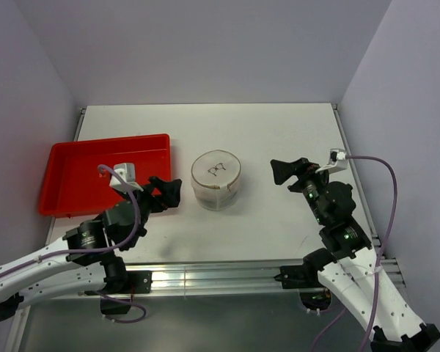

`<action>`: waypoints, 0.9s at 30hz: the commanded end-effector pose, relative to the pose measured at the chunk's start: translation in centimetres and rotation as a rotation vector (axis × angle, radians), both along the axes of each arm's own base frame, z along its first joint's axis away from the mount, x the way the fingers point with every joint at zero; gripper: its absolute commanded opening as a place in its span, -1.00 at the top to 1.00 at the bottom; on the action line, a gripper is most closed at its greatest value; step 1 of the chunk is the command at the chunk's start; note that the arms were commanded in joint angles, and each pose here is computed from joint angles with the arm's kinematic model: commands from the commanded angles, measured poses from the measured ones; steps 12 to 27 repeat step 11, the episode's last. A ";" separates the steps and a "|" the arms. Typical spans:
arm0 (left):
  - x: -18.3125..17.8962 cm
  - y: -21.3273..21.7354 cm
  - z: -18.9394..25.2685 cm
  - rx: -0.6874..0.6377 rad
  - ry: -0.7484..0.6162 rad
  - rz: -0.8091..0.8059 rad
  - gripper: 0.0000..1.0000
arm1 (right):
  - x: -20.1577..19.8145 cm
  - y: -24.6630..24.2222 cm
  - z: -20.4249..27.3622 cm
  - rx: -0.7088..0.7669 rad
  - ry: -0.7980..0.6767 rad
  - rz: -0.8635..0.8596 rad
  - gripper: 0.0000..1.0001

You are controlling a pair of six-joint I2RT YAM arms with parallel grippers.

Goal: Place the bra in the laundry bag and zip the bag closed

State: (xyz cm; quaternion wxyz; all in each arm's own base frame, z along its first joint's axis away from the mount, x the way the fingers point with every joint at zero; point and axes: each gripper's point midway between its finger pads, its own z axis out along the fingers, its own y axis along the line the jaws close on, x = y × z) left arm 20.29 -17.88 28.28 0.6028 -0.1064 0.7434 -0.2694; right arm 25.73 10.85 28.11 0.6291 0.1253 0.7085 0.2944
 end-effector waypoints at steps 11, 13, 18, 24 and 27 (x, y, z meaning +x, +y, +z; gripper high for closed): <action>-0.1 3.2 -2.4 0.059 0.030 0.105 -0.99 | 1.3 0.5 -5.0 -0.010 0.150 -0.018 -0.99; -0.1 3.2 -2.4 0.059 0.030 0.105 -0.99 | 1.3 0.5 -5.0 -0.010 0.150 -0.018 -0.99; -0.1 3.2 -2.4 0.059 0.030 0.105 -0.99 | 1.3 0.5 -5.0 -0.010 0.150 -0.018 -0.99; -0.1 3.2 -2.4 0.059 0.030 0.105 -0.99 | 1.3 0.5 -5.0 -0.010 0.150 -0.018 -0.99; -0.1 3.2 -2.4 0.059 0.030 0.105 -0.99 | 1.3 0.5 -5.0 -0.010 0.150 -0.018 -0.99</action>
